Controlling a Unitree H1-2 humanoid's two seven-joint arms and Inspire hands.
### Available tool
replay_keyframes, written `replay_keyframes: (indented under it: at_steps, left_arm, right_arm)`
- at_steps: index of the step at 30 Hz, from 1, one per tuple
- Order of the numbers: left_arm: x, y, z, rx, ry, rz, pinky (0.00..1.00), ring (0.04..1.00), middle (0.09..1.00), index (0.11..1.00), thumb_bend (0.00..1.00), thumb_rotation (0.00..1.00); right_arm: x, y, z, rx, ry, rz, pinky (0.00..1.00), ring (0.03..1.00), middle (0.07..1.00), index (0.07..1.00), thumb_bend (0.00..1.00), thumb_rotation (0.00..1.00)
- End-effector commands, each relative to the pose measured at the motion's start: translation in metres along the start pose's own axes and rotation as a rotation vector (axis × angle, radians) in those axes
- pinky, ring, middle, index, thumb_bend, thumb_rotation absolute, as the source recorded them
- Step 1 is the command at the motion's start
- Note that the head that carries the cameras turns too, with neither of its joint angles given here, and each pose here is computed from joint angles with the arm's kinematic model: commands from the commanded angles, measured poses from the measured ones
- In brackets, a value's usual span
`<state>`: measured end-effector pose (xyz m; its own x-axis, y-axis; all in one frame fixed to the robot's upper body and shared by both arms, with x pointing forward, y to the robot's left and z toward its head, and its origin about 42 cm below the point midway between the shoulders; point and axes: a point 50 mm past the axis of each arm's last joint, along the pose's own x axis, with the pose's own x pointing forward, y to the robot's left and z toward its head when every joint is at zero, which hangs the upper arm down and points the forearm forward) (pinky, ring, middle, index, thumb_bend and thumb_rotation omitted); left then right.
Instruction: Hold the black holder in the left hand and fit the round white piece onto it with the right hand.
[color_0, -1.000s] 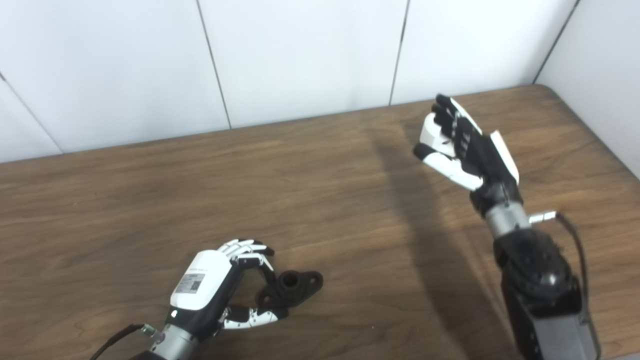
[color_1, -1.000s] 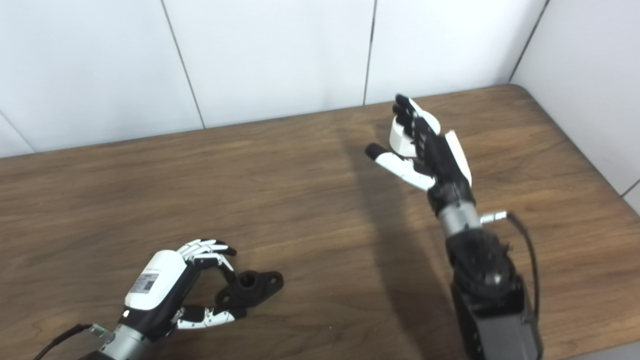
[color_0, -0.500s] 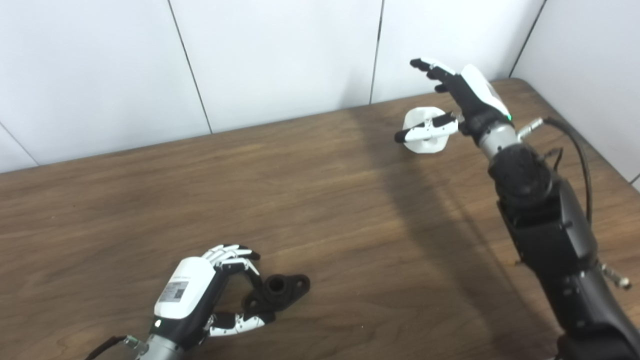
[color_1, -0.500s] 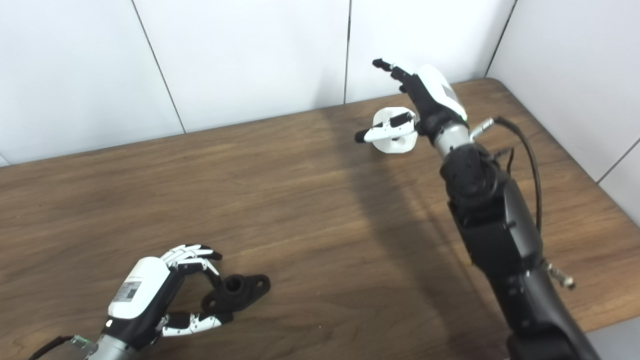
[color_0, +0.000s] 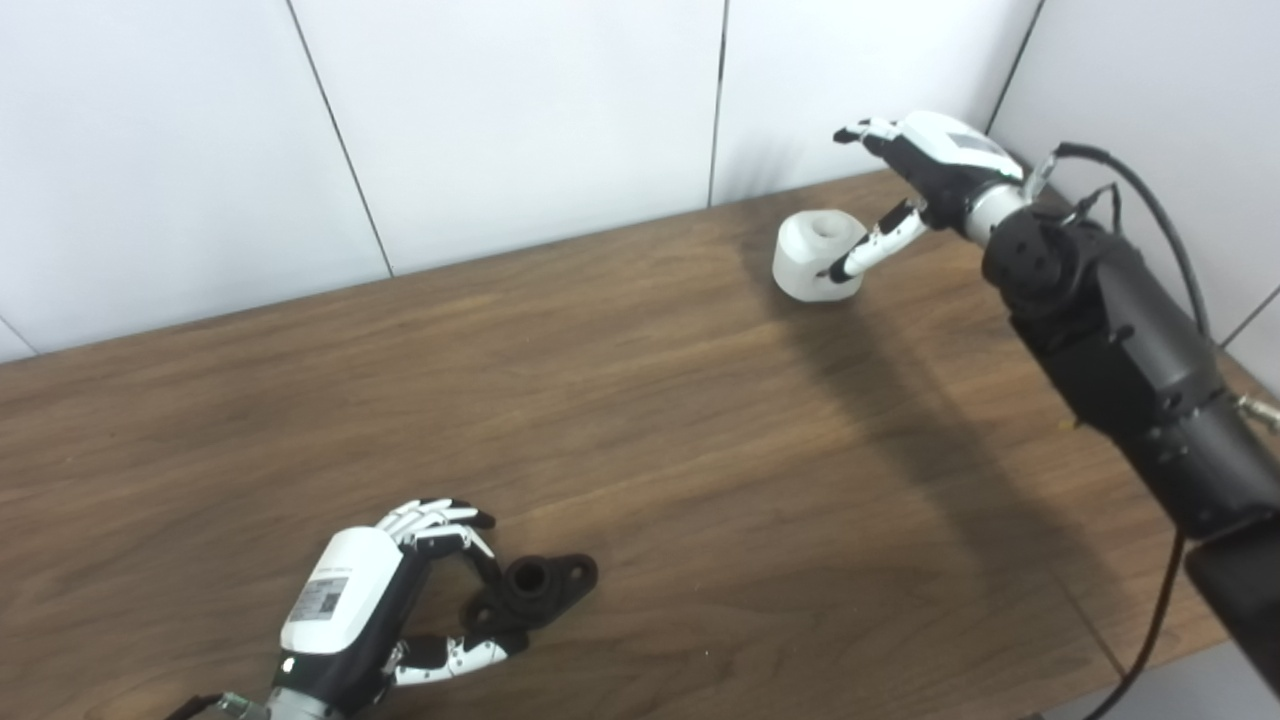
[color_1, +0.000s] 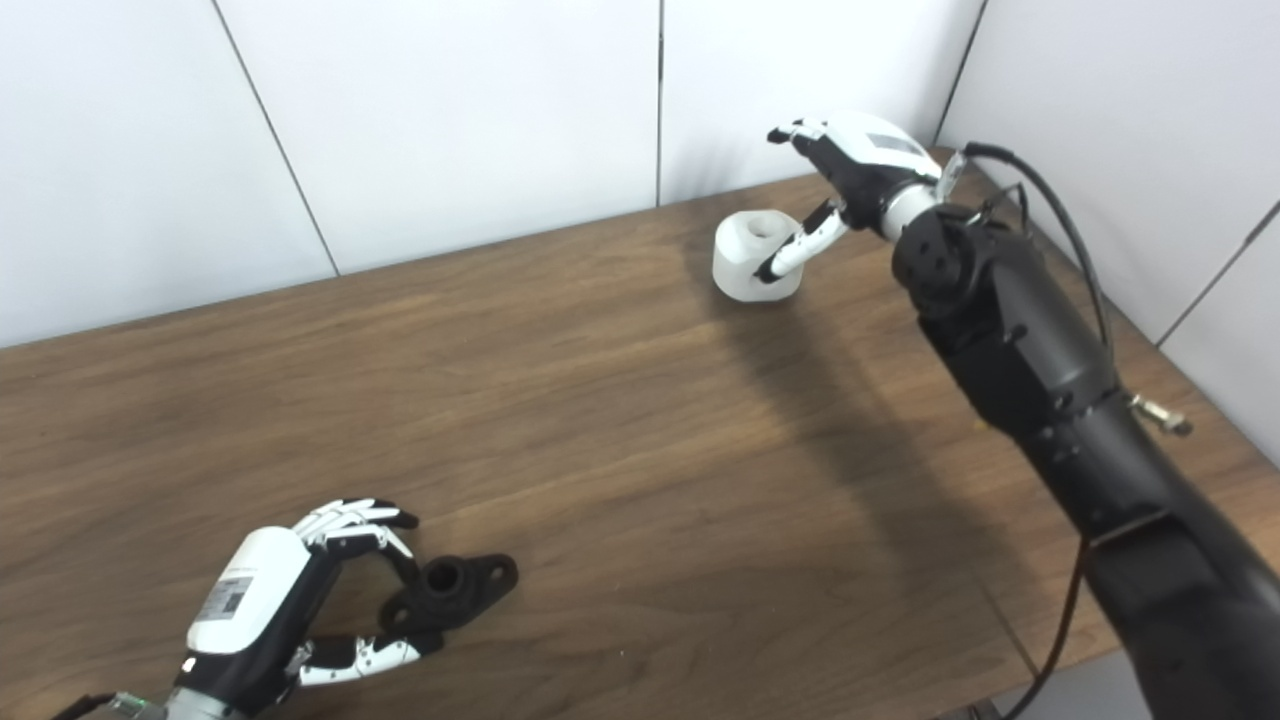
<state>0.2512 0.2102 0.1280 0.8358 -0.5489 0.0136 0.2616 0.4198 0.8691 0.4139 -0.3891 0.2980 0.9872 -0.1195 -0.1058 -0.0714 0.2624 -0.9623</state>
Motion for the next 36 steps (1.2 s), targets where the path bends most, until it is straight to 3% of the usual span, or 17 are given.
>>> replay_keyframes:
  at_steps: [1,7,20,27,36]
  left_arm:
    - [-0.017,-0.017,-0.018,0.012,0.124,-0.12,0.85,0.831,0.769,0.487,0.52,0.05]
    - [-0.019,-0.017,-0.018,0.022,0.117,-0.118,0.84,0.827,0.765,0.487,0.52,0.05]
    - [-0.025,-0.015,-0.023,0.018,0.124,-0.096,0.85,0.828,0.766,0.487,0.52,0.05]
    - [-0.026,-0.017,-0.022,0.011,0.13,-0.101,0.85,0.83,0.766,0.488,0.52,0.05]
    - [-0.026,-0.018,-0.021,0.011,0.151,-0.112,0.85,0.833,0.773,0.487,0.52,0.05]
  right_arm:
    - [0.005,-0.037,0.002,-0.047,-0.009,-0.077,1.0,1.0,0.985,0.908,0.95,0.24]
    - [0.013,-0.034,-0.005,-0.076,0.031,0.014,1.0,1.0,1.0,0.913,0.96,0.27]
    - [0.038,-0.018,0.015,-0.08,0.049,0.075,0.96,1.0,0.989,0.849,0.96,0.27]
    - [0.048,-0.013,0.025,-0.054,0.036,0.061,0.97,1.0,0.975,0.831,0.93,0.27]
    - [0.052,-0.008,0.026,-0.024,-0.003,-0.011,0.98,0.996,0.926,0.767,0.87,0.27]
